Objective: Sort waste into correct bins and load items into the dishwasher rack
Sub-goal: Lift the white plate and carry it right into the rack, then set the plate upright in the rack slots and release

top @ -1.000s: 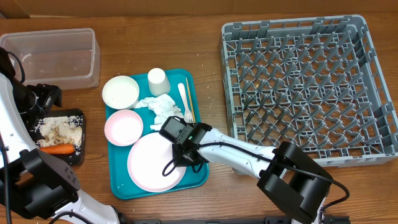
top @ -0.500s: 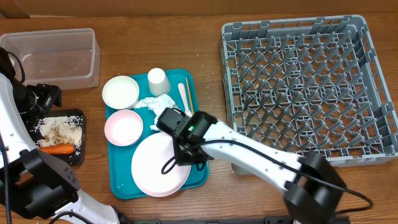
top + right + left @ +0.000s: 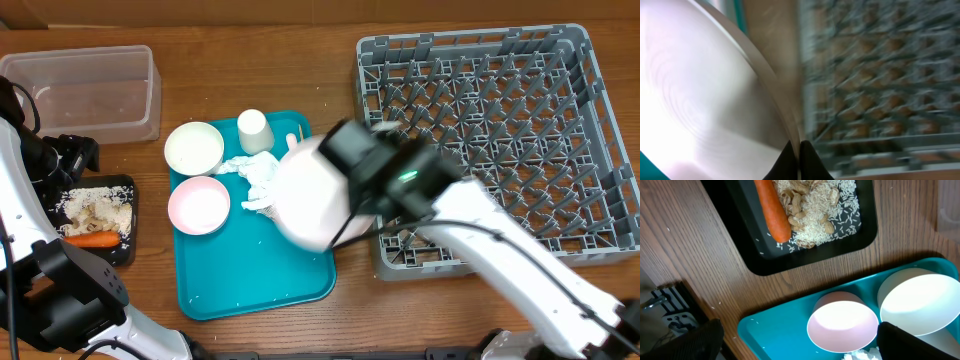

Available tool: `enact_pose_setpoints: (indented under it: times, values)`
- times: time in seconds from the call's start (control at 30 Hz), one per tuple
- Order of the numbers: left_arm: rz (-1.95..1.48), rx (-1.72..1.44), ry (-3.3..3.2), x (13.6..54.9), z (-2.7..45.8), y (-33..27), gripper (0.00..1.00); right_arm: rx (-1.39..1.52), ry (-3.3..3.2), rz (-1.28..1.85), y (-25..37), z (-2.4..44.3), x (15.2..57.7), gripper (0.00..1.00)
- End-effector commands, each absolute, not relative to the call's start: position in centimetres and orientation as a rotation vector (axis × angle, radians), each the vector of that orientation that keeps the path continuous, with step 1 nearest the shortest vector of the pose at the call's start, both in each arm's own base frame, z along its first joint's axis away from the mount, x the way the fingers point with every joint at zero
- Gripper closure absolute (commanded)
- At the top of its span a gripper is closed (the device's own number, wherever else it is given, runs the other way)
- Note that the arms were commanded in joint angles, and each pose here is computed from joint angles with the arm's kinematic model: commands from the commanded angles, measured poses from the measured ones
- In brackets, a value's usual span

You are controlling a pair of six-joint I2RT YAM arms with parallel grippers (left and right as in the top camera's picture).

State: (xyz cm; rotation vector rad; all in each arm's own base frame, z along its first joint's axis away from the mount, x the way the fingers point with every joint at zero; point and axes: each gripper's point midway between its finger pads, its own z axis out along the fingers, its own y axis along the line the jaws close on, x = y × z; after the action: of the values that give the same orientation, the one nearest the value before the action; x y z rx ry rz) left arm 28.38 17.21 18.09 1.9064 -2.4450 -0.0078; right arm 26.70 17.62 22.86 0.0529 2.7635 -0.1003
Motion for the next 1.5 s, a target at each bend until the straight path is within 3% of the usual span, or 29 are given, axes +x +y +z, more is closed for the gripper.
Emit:
enact_pose_setpoints:
  times: [0.0,0.2,0.5,1.03,1.47]
  values:
    - [-0.019,1.916,-2.465,28.2,18.7,17.2,0.0,0.258,2.529,-0.329,10.9,26.7,30.4,0.96]
    - [-0.019,1.916,-2.465,28.2,18.7,17.2,0.0,0.552,2.265,-0.49,3.2,29.6,35.1,0.96]
    - [-0.019,1.916,-2.465,28.2,18.7,17.2,0.0,0.671,2.051,-0.484,-2.4,32.5,40.8,0.96]
    - [-0.019,1.916,-2.466,28.2,18.7,17.2,0.0,0.599,2.06,-0.949,-5.8,24.8,46.4,0.96]
    - [-0.019,1.916,-2.465,28.2,18.7,17.2,0.0,0.528,2.22,-0.841,-4.2,20.6,47.5,0.96]
